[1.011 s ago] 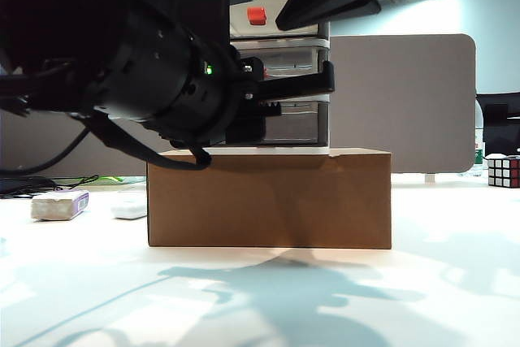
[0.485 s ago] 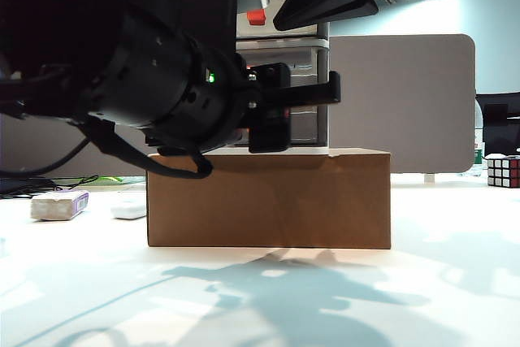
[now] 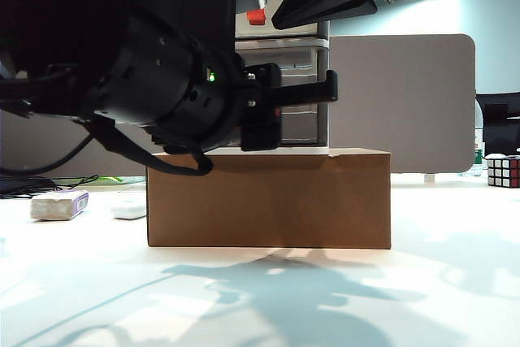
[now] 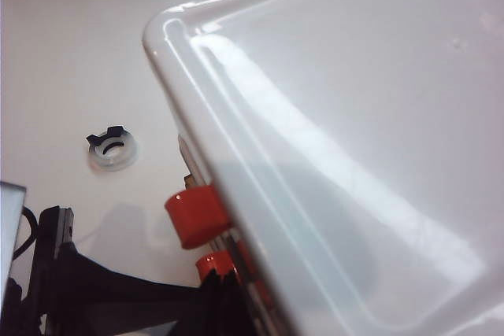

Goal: Open the third layer of the drawer on the table, pick up the transparent tape on the table and put it in, and finally close the drawer.

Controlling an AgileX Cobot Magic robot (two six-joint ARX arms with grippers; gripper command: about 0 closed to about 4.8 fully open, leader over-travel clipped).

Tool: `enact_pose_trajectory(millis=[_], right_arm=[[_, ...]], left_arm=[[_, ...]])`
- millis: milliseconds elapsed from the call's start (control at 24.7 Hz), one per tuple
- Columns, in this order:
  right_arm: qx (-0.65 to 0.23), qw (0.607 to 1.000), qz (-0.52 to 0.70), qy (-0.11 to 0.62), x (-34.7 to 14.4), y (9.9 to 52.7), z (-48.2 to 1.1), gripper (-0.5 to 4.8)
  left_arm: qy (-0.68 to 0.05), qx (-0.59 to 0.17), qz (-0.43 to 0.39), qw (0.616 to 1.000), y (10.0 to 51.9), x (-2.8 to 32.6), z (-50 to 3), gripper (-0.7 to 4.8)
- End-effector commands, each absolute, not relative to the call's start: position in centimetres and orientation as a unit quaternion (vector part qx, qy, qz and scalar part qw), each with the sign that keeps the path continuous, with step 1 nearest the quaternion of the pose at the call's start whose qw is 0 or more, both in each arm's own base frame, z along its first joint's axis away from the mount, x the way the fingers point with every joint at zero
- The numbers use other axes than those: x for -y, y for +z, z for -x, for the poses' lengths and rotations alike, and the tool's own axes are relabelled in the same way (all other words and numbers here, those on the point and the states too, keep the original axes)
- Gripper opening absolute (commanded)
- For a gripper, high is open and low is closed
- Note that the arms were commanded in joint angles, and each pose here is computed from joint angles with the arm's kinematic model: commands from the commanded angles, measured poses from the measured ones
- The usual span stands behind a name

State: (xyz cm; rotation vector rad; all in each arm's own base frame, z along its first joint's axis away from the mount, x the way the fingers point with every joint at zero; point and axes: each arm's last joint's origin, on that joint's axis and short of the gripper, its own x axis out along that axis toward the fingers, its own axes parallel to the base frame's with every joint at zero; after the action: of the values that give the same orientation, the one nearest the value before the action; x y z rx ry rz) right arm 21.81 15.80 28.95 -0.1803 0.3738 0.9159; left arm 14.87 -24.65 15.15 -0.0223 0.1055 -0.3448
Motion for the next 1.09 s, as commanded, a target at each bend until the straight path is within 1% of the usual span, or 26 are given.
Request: enact_pose_trajectory(millis=[40,607,809,1011,1051,1092], right_arm=[[-0.166,0.877,0.085,0.443,-15.85,29.37,-21.77,-0.05],[-0.166,0.876,0.085,0.444,-15.85,29.35,-21.76,-0.05],[-0.166,0.876,0.085,0.444,-15.85,29.35,-21.76,-0.05],[-0.167,0.876,0.085,0.444,-15.85,29.32,-21.76,-0.05],[-0.167,0.876,0.085,0.444,-15.86,29.32,-21.76,-0.05],[-0.167,0.876,0.085,0.444,-15.87,29.31,-21.76,-0.05]], left_arm=[[-0.169,-0.048,0.021,0.984,15.35,24.66,-14.95,1.14],[-0.164,-0.045,0.025,0.985,15.58,24.67,-15.36,1.13],[-0.164,-0.047,0.022,0.985,15.76,24.91,-15.50,0.56],[-0.163,-0.050,0.018,0.985,15.67,24.92,-15.49,0.46],[-0.163,-0.050,0.018,0.985,15.67,24.92,-15.49,0.34],[-0.163,-0.050,0.018,0.985,15.67,24.92,-15.49,0.10]])
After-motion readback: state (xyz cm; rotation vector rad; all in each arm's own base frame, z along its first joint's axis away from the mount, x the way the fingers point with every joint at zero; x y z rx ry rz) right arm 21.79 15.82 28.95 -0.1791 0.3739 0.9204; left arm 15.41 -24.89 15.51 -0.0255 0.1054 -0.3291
